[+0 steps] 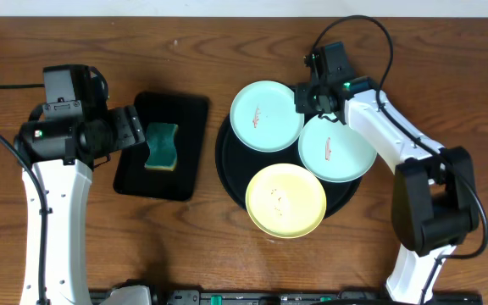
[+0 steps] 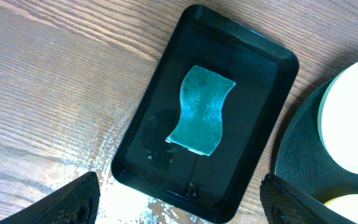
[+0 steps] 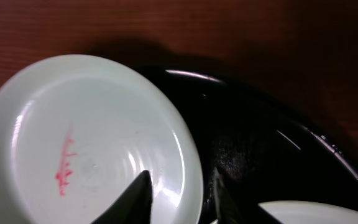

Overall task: Clean dirty plates on tray and stack at the side
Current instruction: 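Grip the top mint plate's rim with the right gripper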

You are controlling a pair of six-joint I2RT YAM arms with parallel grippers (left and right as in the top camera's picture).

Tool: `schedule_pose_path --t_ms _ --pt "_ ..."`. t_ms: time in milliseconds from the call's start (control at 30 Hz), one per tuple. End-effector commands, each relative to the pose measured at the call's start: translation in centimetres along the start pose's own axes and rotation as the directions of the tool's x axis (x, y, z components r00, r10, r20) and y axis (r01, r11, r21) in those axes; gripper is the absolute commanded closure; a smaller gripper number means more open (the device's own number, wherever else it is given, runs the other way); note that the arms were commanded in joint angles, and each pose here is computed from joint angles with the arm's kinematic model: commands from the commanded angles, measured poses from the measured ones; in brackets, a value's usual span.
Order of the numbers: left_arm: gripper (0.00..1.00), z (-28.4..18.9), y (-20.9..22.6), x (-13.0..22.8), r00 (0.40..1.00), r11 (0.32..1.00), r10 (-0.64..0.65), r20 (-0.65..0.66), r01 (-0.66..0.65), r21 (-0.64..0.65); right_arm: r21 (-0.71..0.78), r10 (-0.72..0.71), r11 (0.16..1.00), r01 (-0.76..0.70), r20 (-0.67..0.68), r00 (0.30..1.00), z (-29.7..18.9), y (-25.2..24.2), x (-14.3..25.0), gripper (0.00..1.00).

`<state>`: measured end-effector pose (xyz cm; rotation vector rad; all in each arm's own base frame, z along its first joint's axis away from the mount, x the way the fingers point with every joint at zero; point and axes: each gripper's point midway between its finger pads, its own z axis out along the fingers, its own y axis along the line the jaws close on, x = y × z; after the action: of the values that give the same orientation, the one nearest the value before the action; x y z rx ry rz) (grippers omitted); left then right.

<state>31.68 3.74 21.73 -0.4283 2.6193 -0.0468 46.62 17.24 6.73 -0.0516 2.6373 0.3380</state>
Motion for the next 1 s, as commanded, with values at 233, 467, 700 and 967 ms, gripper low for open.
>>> schedule_pose_path --t_ms 233,467,700,967 --pt "0.17 0.5 0.4 0.1 1.000 1.000 -0.013 -0.008 0.013 -0.017 0.026 0.058 0.998 -0.057 -0.057 0.997 2.7 -0.5 1.5 0.76" --pt "0.17 1.6 0.4 0.3 0.999 1.000 -0.014 -0.040 0.013 -0.023 0.045 0.086 0.996 -0.082 -0.103 0.991 4.6 -0.7 3.2 0.78" --pt "0.17 3.9 0.6 0.8 0.993 0.999 -0.016 -0.113 0.012 -0.039 0.033 0.066 0.998 -0.063 -0.129 0.989 5.4 1.0 4.4 0.91" --pt "0.17 4.7 0.7 1.0 0.990 0.999 -0.017 -0.138 0.011 -0.044 0.039 0.058 0.998 -0.054 -0.113 0.992 5.6 2.0 4.5 0.99"
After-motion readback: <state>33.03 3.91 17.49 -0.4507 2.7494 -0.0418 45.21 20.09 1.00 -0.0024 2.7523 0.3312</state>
